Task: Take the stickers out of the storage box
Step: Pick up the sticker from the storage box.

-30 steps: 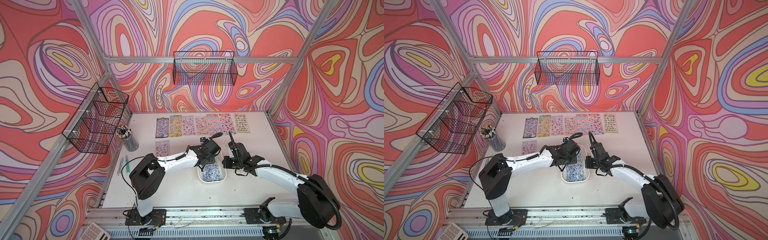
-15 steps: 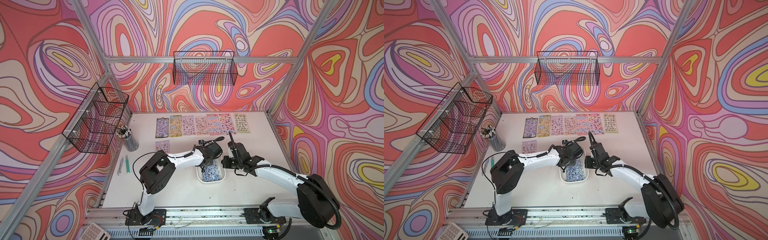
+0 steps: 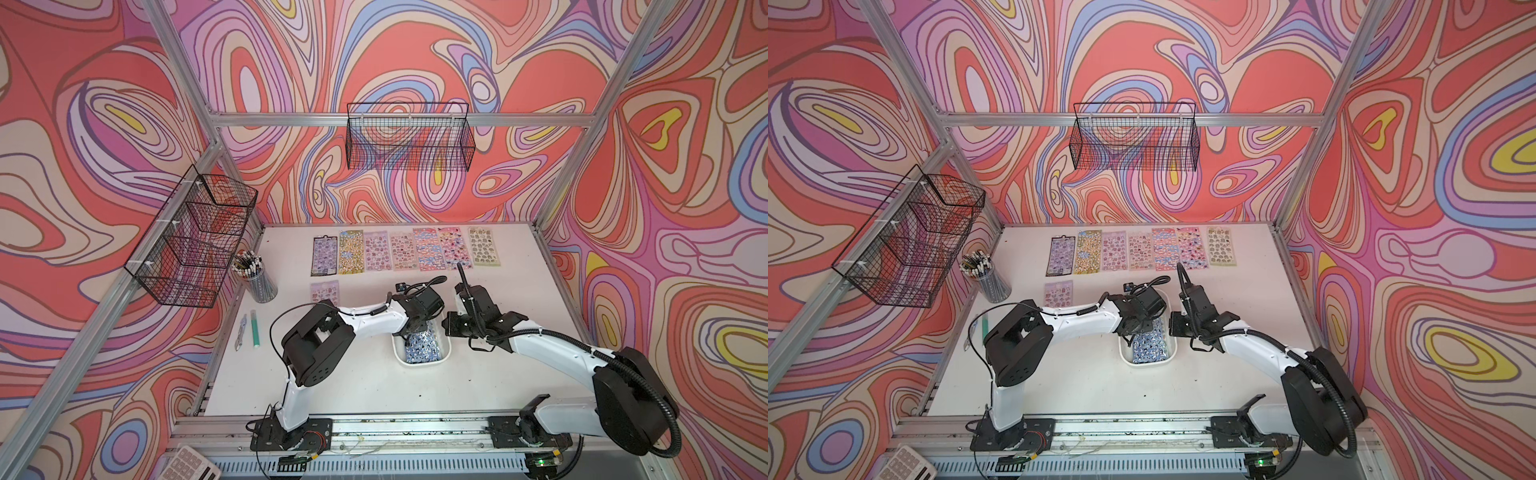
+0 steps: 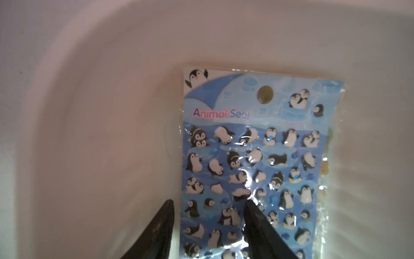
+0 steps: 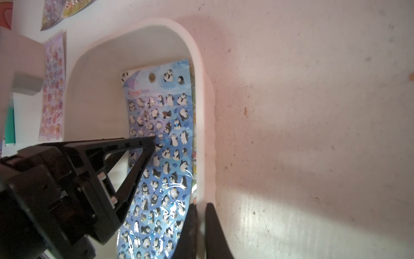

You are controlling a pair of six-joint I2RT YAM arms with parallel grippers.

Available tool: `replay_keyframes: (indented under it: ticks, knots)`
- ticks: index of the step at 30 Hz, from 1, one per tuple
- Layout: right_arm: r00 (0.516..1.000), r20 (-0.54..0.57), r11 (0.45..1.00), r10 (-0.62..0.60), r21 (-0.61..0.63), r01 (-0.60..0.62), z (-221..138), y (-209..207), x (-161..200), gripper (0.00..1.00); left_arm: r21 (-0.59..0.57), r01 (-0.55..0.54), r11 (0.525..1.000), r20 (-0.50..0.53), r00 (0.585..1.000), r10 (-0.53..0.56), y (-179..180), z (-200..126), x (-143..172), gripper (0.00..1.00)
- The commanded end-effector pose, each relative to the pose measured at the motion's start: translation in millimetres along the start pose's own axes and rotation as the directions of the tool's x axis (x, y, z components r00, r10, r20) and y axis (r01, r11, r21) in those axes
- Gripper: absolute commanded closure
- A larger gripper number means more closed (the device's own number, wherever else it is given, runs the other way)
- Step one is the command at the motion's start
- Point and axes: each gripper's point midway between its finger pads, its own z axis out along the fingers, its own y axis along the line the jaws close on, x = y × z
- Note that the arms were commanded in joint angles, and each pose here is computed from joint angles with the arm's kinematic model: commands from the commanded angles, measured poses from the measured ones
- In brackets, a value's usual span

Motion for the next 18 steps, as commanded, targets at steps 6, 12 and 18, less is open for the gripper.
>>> replay_keyframes:
  ticks: [6, 12, 18]
  knots:
    - [0.998, -0.06, 0.997, 0.014, 0.074, -0.009, 7.1, -19.4, 18.5, 1.0, -0.089, 0.015, 0.996, -0.079, 0.997, -0.022, 27.2, 26.1, 21.6, 0.45]
    - [0.998, -0.062, 0.997, 0.014, 0.072, -0.009, 7.1, -19.1, 18.8, 1.0, -0.02, 0.064, 0.998, -0.065, 0.996, -0.065, 22.9, 21.4, 20.8, 0.48]
    - [0.998, -0.064, 0.997, 0.015, 0.072, -0.011, 7.6, -19.4, 19.6, 1.0, 0.033, 0.091, 0.995, -0.047, 0.995, -0.09, 17.1, 10.5, 14.9, 0.57]
